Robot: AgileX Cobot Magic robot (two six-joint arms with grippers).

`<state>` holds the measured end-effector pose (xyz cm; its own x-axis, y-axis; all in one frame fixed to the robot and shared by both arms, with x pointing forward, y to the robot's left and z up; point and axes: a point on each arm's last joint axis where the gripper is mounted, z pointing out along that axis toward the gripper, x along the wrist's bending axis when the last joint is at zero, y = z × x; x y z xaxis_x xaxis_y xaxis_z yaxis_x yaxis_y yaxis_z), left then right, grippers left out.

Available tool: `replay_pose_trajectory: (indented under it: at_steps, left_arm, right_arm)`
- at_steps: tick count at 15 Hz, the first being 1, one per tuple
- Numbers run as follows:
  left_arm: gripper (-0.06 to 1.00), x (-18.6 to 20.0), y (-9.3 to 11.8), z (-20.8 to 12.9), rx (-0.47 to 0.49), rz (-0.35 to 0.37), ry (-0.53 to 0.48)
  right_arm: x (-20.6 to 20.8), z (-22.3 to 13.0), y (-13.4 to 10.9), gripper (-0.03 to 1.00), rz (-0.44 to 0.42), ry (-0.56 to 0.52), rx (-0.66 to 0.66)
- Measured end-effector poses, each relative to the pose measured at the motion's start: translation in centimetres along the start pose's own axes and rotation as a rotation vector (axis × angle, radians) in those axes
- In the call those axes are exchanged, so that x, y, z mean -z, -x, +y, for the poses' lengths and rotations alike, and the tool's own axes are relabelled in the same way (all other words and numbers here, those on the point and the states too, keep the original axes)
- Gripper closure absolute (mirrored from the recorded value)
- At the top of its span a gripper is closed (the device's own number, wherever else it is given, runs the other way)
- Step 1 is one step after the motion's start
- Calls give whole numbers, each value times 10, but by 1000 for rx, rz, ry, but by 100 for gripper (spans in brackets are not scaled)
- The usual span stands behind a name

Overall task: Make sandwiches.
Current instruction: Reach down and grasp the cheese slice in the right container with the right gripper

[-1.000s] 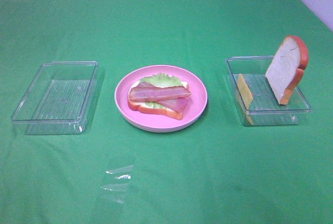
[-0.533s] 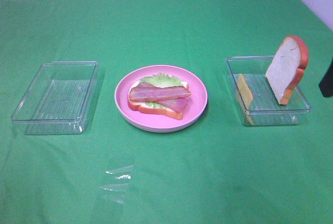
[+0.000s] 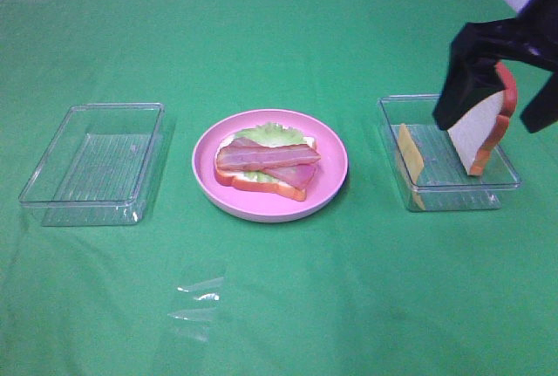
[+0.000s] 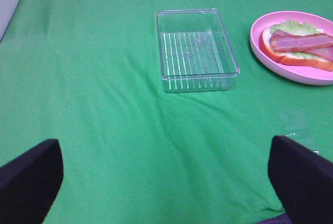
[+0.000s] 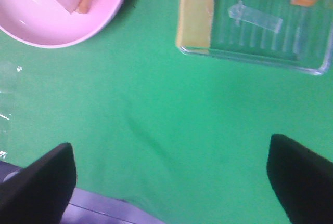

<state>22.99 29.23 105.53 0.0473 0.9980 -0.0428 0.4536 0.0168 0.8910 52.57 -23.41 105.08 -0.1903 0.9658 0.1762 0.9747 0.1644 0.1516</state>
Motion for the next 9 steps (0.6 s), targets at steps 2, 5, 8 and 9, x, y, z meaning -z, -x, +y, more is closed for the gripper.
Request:
replay_pose_trajectory:
  at_steps: [2, 5, 8, 9]
  left_arm:
    - [-4, 0, 0, 0, 1, 0, 0]
    - [-4, 0, 0, 0, 1, 0, 0]
    - [-4, 0, 0, 0, 1, 0, 0]
    - [-4, 0, 0, 0, 1, 0, 0]
  right_arm:
    - [-25, 32, -16, 2, 13, -4, 10]
    - [-38, 46, -16, 2, 13, -21, 8]
    - [-61, 54, -12, 2, 4, -43, 0]
    - [-64, 55, -11, 2, -1, -38, 0]
